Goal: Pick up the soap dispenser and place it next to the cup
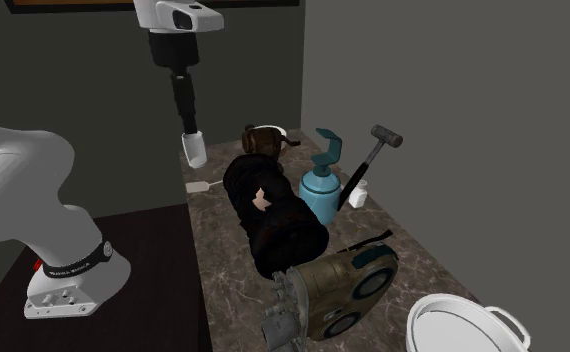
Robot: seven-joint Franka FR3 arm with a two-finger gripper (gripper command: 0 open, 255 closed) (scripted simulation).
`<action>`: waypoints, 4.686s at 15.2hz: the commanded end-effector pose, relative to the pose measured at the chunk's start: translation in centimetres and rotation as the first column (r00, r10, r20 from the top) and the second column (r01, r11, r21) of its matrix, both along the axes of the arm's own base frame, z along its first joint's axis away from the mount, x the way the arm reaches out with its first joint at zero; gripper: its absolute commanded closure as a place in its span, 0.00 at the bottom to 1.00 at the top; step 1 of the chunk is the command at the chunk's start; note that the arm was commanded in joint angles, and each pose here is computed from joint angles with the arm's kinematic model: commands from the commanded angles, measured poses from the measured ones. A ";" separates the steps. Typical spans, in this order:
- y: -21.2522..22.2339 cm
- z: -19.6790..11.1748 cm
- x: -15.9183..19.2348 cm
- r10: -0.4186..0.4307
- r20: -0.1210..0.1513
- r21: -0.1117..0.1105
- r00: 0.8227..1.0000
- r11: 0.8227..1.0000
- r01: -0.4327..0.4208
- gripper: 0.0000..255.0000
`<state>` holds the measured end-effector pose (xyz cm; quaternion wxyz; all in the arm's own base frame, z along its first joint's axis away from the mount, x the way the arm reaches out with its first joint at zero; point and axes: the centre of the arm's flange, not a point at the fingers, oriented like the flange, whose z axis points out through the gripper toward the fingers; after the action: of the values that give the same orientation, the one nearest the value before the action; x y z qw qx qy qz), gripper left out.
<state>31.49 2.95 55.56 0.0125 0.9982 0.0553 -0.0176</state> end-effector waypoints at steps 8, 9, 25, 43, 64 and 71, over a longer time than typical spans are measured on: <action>0.2 -4.6 6.4 0.017 0.099 0.019 0.995 1.000 -0.019 0.00; 0.3 -5.2 7.4 0.019 0.114 0.022 0.993 1.000 -0.022 0.00; 1.6 -13.2 22.8 0.047 0.322 0.055 0.946 0.996 -0.069 0.00; 1.8 -16.5 23.8 0.047 0.322 0.055 0.946 0.996 -0.069 1.00; 1.8 -9.1 23.8 0.047 0.322 0.055 0.946 0.996 -0.069 1.00; 1.8 -5.4 23.8 0.047 0.322 0.055 0.946 0.996 -0.069 1.00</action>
<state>55.20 4.63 49.63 -0.0110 0.9857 0.0823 0.1465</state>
